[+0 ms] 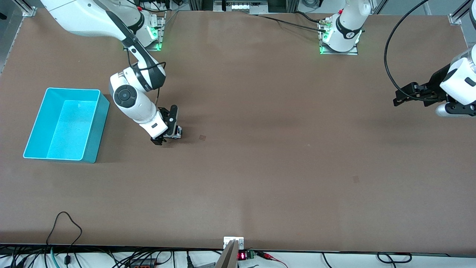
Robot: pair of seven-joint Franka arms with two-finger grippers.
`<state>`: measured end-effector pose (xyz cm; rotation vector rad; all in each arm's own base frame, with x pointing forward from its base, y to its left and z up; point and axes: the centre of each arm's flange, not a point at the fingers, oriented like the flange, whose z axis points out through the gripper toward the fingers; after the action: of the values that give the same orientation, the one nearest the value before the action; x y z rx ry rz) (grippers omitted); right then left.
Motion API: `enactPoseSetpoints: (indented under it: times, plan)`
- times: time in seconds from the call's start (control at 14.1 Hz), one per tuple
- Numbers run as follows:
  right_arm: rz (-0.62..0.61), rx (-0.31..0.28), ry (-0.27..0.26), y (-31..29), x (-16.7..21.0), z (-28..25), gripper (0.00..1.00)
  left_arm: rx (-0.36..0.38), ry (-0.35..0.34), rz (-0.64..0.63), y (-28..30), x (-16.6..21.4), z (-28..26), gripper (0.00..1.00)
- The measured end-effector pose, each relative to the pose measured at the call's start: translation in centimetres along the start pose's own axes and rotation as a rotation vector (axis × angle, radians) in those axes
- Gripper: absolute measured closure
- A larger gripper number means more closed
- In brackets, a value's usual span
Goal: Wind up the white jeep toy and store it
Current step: 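Grasp the jeep with the right gripper and lift it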
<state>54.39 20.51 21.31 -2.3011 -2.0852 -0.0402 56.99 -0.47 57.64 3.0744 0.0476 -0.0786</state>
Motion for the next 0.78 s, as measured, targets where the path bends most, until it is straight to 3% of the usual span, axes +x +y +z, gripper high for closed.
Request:
enactPoseSetpoints:
  times: [0.28, 0.42, 0.57, 0.71, 0.78]
  plan:
    - [-0.010, -0.002, -0.006, -0.01, -0.08, 0.42, 0.04, 0.000, 0.000, 0.000, 0.00, 0.00, 0.00, 0.00]
    - [-0.013, 0.002, -0.006, -0.06, -0.09, 0.74, 0.23, 0.000, 0.000, 0.000, 0.00, 0.00, 0.00, 0.00]
    - [-0.013, 0.005, -0.005, -0.10, -0.09, 1.02, 0.26, 0.000, 0.000, 0.000, 0.00, 0.00, 0.00, 0.00]
    - [-0.013, 0.000, -0.002, -0.05, -0.04, 0.99, 0.41, 0.000, 0.000, 0.000, 0.00, 0.00, 0.00, 0.00]
    - [-0.014, -0.001, -0.001, -0.05, -0.03, 0.99, 0.41, 0.000, 0.000, 0.000, 0.00, 0.00, 0.00, 0.00]
